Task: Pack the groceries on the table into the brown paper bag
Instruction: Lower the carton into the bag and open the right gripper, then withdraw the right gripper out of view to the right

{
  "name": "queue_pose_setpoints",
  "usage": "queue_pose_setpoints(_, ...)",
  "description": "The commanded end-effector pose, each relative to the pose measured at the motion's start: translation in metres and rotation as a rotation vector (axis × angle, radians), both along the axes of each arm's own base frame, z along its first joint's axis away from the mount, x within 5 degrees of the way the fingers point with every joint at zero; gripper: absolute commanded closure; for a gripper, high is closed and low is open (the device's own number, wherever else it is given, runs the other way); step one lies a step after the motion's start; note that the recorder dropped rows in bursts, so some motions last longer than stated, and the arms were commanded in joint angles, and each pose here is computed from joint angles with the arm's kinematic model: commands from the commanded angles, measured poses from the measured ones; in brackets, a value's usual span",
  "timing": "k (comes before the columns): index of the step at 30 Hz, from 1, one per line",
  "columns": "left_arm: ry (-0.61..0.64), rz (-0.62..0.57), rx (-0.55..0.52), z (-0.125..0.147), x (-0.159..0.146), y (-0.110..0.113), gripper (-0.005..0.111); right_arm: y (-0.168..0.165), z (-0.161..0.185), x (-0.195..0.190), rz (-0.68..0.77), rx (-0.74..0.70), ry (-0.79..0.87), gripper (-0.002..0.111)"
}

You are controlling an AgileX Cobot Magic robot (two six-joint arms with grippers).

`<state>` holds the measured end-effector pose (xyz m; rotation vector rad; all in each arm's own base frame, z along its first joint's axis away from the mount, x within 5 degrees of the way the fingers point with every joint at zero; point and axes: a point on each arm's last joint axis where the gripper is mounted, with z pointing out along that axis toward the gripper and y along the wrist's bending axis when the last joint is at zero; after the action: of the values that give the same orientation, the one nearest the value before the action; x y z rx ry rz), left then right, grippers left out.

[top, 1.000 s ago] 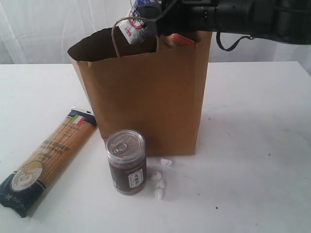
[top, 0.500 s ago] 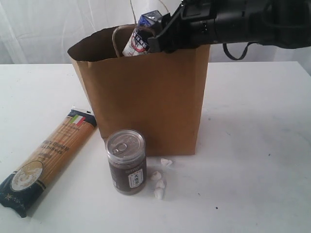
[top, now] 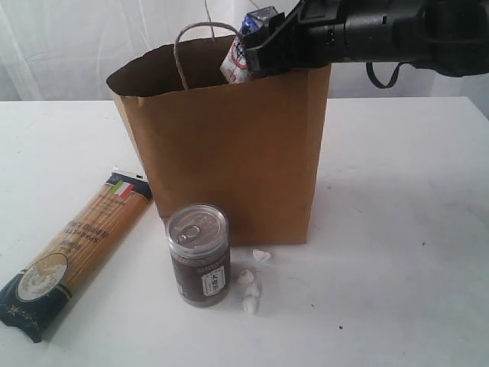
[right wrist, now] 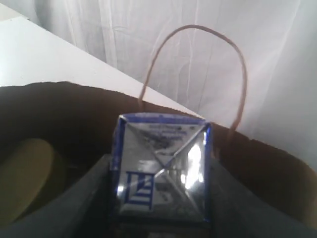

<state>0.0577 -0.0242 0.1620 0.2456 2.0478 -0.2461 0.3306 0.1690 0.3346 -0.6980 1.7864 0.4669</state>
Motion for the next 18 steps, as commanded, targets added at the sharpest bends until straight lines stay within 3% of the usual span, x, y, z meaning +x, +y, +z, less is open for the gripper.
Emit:
queue_pose_setpoints(1,0.013,-0.009,-0.003,-0.002,-0.001,-0.001,0.107,0.002,0.006,-0.003,0.027,0.023,0.001,0.055)
queue_pose_setpoints(11,0.013,-0.009,-0.003,-0.002,-0.001,-0.001,0.107,-0.002,0.012,-0.004,-0.006,0.030,-0.022,0.057)
queue_pose_setpoints(13,0.013,-0.009,-0.003,-0.002,-0.001,-0.001,0.107,-0.006,0.023,-0.008,-0.035,0.038,-0.058,0.061)
queue_pose_setpoints(18,0.013,-0.008,-0.005,-0.002,-0.001,-0.001,0.107,-0.029,0.059,-0.021,-0.206,0.063,-0.196,0.087)
